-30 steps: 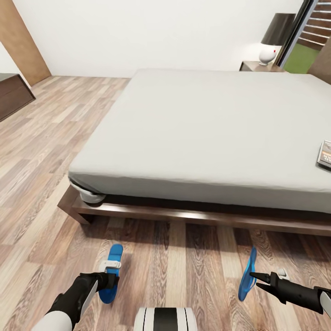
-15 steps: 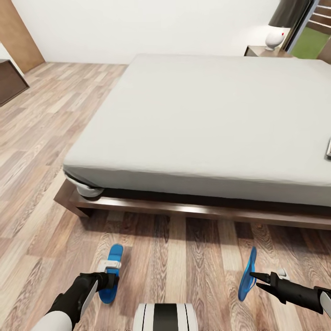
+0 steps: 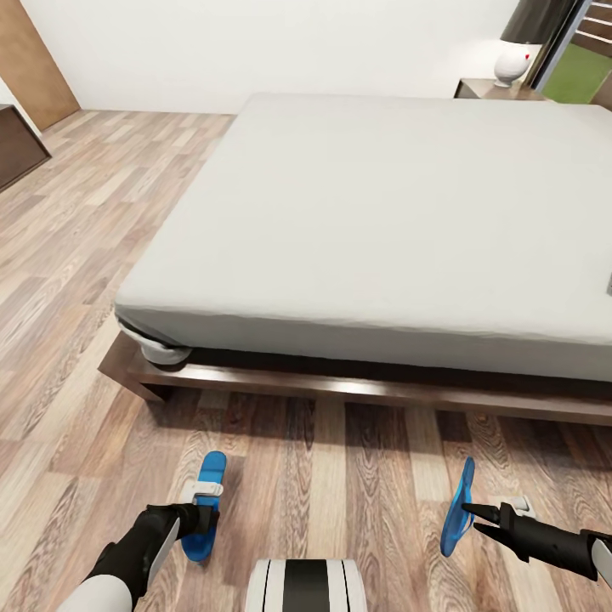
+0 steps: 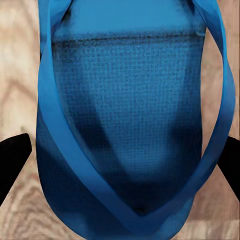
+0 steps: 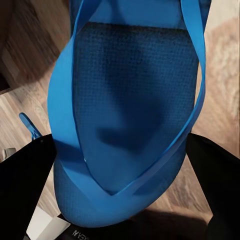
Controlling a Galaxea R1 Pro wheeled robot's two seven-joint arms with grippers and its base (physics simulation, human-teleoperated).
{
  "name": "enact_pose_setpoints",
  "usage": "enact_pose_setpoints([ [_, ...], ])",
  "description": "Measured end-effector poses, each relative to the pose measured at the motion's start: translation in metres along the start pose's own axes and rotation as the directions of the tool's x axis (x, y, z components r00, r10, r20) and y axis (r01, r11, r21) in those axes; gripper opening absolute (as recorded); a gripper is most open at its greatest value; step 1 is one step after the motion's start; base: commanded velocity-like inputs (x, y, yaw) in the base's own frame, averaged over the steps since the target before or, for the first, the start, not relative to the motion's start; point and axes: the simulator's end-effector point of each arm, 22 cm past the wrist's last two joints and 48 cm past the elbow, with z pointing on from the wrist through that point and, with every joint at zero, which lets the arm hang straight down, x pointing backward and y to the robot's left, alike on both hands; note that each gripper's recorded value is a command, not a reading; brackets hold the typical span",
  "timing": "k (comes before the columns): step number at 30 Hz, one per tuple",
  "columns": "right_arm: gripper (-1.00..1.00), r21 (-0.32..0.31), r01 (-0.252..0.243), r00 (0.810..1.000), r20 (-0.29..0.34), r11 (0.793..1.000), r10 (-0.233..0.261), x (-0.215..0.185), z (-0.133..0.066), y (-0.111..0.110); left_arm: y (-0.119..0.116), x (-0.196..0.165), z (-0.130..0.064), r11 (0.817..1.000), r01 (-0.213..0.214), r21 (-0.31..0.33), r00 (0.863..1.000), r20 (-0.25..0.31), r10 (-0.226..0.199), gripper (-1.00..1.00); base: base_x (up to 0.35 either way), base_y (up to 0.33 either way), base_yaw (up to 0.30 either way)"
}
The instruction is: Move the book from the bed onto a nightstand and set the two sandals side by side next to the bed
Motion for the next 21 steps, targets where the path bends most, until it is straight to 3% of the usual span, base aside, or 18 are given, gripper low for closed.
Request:
enact_pose_setpoints([
  [5, -1.00, 0.000, 0.000, 1.000, 0.000, 1.000, 0.000, 0.0000, 0.0000, -0.0001, -0.0003, -0.0003, 0.0001, 1.000, 0.000, 0.001, 1.000, 0.002, 0.000, -1.00, 0.047, 0.019, 0.000],
  [15, -1.00, 0.000, 0.001, 1.000, 0.000, 1.000, -0.001, 0.0000, -0.0001, 0.0000, 0.0006, -0.0003, -0.0002, 1.000, 0.001, 0.000, 1.000, 0.001, -0.001, -1.00, 0.271, 0.114, 0.000],
  [21, -1.00, 0.000, 0.000, 1.000, 0.000, 1.000, 0.000, -0.0001, 0.0000, -0.0001, -0.0004, -0.0002, 0.0002, 1.000, 0.001, 0.001, 1.000, 0.001, -0.001, -1.00, 0.068, 0.041, 0.000],
])
